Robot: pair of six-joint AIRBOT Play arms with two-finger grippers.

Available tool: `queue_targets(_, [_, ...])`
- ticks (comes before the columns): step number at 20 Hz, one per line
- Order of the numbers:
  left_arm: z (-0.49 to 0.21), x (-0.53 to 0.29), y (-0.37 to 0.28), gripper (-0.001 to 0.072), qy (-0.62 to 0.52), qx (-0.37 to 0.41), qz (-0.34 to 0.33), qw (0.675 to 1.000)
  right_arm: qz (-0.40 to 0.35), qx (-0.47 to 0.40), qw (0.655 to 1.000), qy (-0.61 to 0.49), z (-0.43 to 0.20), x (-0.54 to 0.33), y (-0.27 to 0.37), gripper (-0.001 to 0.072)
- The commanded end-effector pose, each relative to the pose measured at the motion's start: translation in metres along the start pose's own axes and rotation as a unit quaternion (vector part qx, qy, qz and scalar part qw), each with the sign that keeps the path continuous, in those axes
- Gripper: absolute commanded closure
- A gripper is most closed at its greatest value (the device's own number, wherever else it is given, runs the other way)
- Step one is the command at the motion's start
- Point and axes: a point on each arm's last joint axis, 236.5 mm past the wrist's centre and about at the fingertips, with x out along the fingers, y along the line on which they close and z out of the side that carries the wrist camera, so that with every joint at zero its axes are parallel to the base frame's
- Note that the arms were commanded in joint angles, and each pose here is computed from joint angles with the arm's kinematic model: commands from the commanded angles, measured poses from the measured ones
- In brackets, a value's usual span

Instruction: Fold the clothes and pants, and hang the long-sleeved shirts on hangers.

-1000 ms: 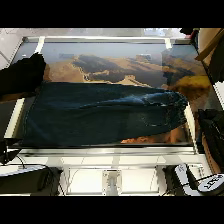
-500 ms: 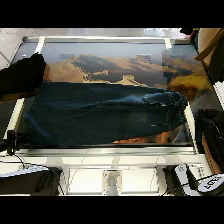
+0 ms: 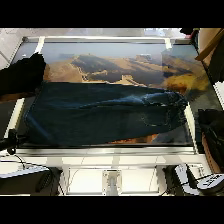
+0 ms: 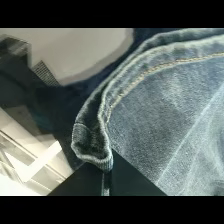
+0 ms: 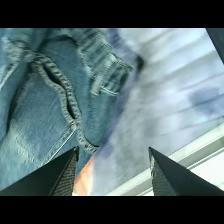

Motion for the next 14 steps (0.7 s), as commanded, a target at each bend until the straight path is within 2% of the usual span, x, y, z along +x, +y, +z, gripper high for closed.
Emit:
queue_targets(1, [0.006,-0.006,-0.011,0.0685,-0.019,0.004,-0.011,1.0,0.021,0.068,0.997,-0.023,-0.011,0.03,-0.012,0.0197])
queue_targets(2, [0.009,-0.009,-0.014,0.0685,-0.027,0.005,-0.014,1.0,0.027,0.068,0.997,-0.024,-0.018,0.041,-0.011,0.0136])
queue_targets(3, [0.011,-0.01,-0.016,0.0685,-0.032,0.006,-0.016,0.999,0.026,0.067,0.997,-0.026,-0.022,0.051,-0.012,0.0121])
queue_targets(5, [0.012,-0.01,-0.017,0.0685,-0.033,0.006,-0.017,0.999,0.017,0.072,0.997,-0.039,-0.024,0.067,-0.015,0.0121])
queue_targets(10, [0.012,-0.01,-0.017,0.0685,-0.033,0.017,-0.017,0.999,0.06,0.09,0.994,0.002,-0.032,0.114,0.011,0.0124])
queue_targets(14, [0.011,-0.01,-0.017,0.0685,-0.032,0.017,-0.018,0.999,0.057,0.099,0.993,-0.007,-0.026,0.142,0.018,0.0126])
